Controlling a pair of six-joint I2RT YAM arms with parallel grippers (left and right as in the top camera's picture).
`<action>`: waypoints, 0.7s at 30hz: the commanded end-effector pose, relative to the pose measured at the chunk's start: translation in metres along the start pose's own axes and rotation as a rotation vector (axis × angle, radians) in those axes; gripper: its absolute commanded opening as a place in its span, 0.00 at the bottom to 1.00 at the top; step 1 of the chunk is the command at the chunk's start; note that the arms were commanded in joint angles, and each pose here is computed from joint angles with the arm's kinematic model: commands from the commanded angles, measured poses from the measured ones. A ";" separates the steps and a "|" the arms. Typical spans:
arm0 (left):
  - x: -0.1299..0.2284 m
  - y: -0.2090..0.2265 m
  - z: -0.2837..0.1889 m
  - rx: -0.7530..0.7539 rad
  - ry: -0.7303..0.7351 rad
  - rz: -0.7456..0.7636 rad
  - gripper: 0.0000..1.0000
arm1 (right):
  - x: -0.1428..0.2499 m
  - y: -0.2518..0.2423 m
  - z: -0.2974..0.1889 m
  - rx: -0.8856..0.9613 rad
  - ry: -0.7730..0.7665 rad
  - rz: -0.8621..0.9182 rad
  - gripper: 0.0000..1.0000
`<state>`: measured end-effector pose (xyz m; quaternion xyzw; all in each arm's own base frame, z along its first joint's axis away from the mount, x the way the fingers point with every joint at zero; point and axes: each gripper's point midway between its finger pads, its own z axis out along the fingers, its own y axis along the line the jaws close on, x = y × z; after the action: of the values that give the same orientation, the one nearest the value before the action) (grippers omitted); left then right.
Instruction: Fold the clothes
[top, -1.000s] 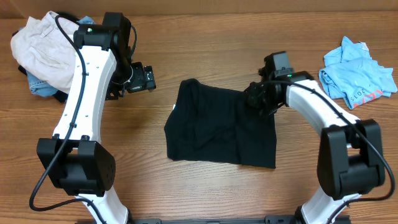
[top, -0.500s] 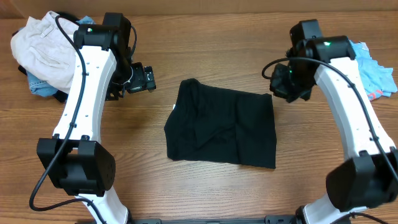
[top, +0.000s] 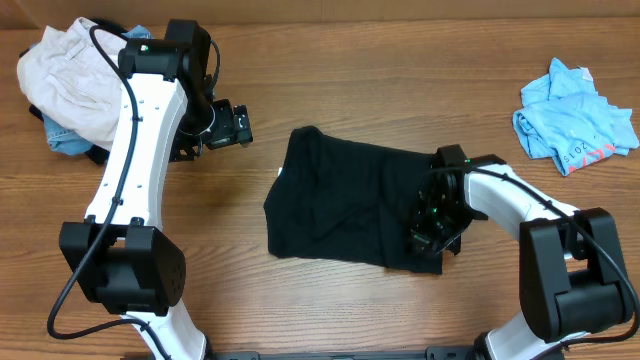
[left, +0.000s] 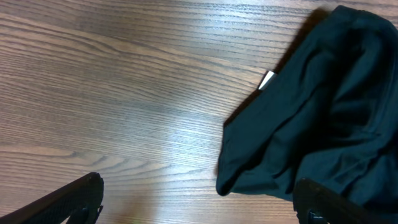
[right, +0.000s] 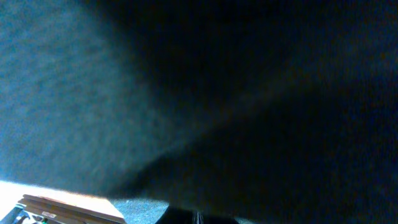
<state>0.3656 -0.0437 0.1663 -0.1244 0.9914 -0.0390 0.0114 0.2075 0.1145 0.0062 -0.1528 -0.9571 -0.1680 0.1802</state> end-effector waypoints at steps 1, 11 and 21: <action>0.001 -0.004 -0.004 0.012 -0.012 0.023 1.00 | 0.011 0.000 0.006 -0.012 0.029 0.038 0.04; 0.000 -0.004 -0.004 0.014 -0.018 0.024 1.00 | -0.055 0.080 -0.085 -0.198 -0.334 -0.158 0.39; 0.000 -0.004 -0.004 0.014 -0.018 0.031 1.00 | -0.128 0.088 -0.054 -0.205 -0.469 -0.152 0.26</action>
<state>0.3675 -0.0439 0.1664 -0.1239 0.9914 -0.0398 0.0151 0.3600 0.1478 0.0353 -0.1185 -0.9567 -0.2579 -0.0637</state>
